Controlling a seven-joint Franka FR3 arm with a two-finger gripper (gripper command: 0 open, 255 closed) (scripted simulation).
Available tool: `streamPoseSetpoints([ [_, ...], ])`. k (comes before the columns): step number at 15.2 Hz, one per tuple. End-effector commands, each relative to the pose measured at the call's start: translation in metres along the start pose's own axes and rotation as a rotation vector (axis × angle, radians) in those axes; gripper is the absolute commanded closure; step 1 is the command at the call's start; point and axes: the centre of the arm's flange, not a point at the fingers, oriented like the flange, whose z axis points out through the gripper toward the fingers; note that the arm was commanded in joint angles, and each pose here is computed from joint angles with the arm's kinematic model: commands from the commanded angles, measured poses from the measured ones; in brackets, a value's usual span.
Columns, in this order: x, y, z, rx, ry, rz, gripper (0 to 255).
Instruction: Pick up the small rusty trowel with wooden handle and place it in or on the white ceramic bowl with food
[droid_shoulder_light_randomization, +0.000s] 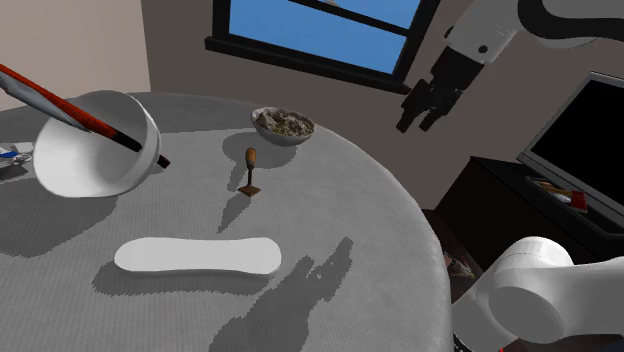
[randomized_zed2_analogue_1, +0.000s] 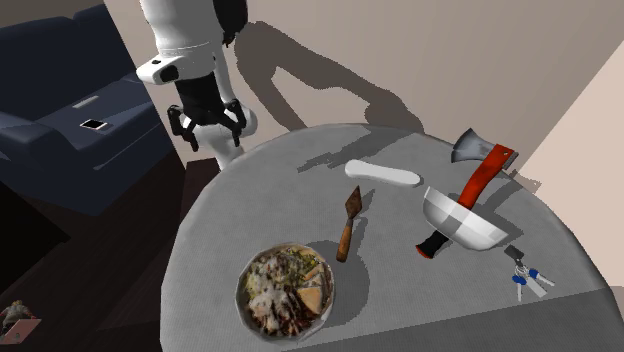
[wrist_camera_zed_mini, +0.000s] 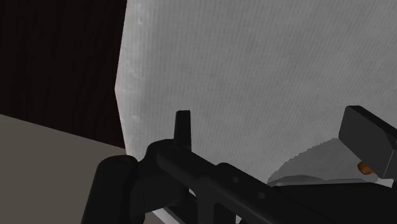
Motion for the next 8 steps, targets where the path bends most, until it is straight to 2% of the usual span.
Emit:
streamPoseSetpoints([
  [1, 0.000, 0.000, 0.000, 0.000, 0.000, 0.000, 0],
  [8, 0.012, -0.078, 0.043, 0.015, 0.027, 0.091, 0],
])
